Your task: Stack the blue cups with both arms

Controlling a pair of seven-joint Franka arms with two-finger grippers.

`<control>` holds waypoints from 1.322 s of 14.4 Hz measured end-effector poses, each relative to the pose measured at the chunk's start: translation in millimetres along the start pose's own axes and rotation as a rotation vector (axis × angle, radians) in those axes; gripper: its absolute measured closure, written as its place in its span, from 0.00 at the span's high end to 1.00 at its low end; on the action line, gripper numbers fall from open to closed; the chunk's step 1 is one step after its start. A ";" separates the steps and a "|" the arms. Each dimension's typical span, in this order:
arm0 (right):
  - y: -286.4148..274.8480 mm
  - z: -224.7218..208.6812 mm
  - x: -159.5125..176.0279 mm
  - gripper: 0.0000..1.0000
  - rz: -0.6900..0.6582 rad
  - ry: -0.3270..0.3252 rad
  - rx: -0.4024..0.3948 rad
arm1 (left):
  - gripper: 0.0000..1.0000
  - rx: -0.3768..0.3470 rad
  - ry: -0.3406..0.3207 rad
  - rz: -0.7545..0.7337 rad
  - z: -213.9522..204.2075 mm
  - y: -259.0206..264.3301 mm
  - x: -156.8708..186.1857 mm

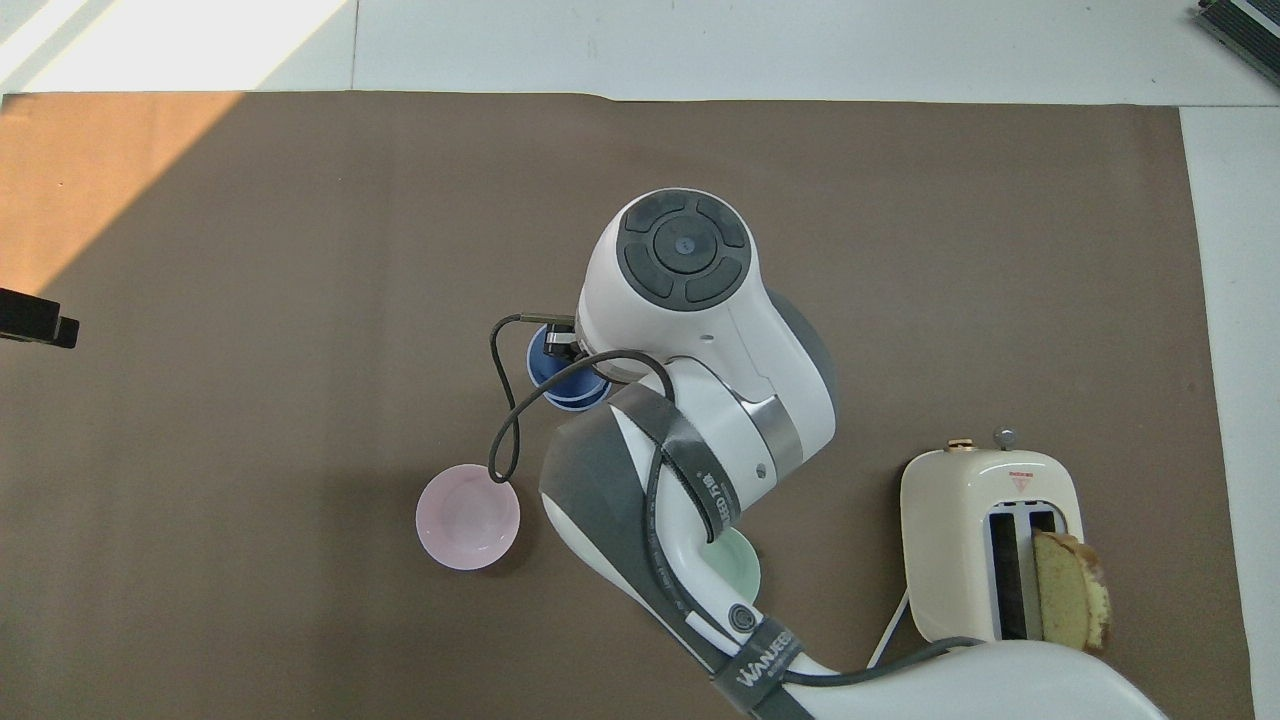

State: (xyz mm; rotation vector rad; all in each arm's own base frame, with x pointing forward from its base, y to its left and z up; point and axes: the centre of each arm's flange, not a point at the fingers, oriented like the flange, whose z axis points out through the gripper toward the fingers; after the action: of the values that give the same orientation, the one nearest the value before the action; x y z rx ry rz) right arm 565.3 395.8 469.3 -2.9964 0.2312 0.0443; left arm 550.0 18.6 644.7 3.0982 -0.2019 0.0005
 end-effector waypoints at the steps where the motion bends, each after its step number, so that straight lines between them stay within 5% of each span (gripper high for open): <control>1: 0.7 0.0 0.6 0.33 0.001 0.000 0.000 | 1.00 0.000 0.000 0.000 0.0 0.0 0.0; 7: 18.2 -10.3 11.4 0.97 0.012 0.010 -0.032 | 1.00 0.000 0.000 0.000 0.0 0.0 0.0; 19: 261.0 -199.0 45.7 1.00 -0.163 -0.092 -0.172 | 1.00 0.000 0.000 0.000 0.0 0.0 0.0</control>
State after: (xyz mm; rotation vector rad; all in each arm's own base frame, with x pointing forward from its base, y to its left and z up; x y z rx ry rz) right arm 573.8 106.0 629.9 -3.1621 -0.0293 0.1933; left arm 550.0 18.6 644.7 3.0982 -0.2019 0.0005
